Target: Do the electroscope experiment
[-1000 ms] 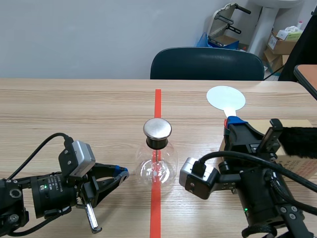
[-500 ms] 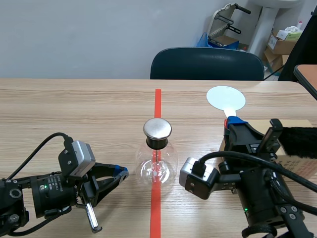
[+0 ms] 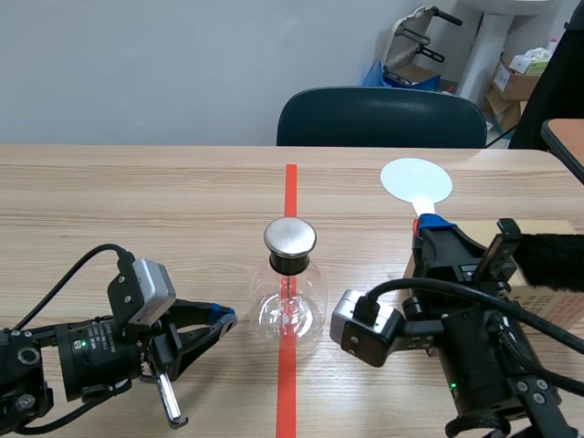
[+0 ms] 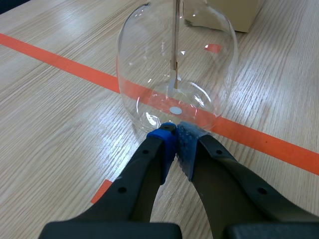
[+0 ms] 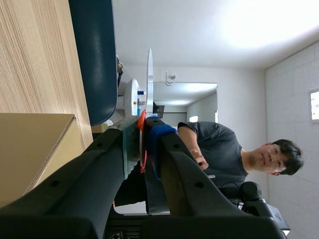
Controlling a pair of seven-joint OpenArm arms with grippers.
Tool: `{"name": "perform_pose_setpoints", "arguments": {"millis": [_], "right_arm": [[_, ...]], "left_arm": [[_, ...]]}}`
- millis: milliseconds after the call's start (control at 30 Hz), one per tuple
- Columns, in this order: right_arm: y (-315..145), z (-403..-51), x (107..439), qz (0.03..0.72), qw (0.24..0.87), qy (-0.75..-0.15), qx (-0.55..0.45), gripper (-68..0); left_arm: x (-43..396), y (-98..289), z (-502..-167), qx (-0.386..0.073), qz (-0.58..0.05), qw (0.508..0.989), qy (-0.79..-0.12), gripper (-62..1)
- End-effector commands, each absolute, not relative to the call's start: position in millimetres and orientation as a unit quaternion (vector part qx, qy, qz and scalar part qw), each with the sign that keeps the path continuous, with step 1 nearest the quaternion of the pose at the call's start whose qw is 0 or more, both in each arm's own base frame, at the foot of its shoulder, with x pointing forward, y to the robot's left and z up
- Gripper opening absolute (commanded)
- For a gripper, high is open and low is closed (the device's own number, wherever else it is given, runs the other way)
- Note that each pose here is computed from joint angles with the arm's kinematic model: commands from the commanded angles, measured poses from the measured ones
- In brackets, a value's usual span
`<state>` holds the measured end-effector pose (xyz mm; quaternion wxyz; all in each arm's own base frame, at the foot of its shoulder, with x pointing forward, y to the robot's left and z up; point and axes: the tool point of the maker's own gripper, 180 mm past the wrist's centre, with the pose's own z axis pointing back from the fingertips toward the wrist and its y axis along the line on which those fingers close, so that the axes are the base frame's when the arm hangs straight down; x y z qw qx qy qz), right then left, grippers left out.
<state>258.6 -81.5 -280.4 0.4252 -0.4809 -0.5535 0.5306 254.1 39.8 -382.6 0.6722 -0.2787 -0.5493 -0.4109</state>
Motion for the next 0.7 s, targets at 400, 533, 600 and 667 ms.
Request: {"name": "perform_pose_setpoints", "arguments": {"millis": [400, 533, 600, 667], "right_arm": [[-82.4, -271.0, 261.7, 0.52, 0.42, -0.562, -0.488, -66.5], [-80.3, -271.1, 261.3, 0.523, 0.417, -0.564, -0.485, -66.5], [-80.3, -271.1, 261.3, 0.523, 0.417, -0.564, -0.485, -66.5], [-80.4, -271.1, 261.3, 0.523, 0.417, -0.564, -0.485, -66.5]], "left_arm": [[257.3, 34.2, -372.1, -0.287, -0.404, 0.66, -0.565, -58.2], [257.3, 34.2, -372.1, -0.287, -0.404, 0.66, -0.565, -58.2], [257.3, 34.2, -372.1, -0.287, -0.404, 0.66, -0.565, -58.2], [257.3, 34.2, -372.1, -0.287, -0.404, 0.66, -0.565, -58.2]]}}
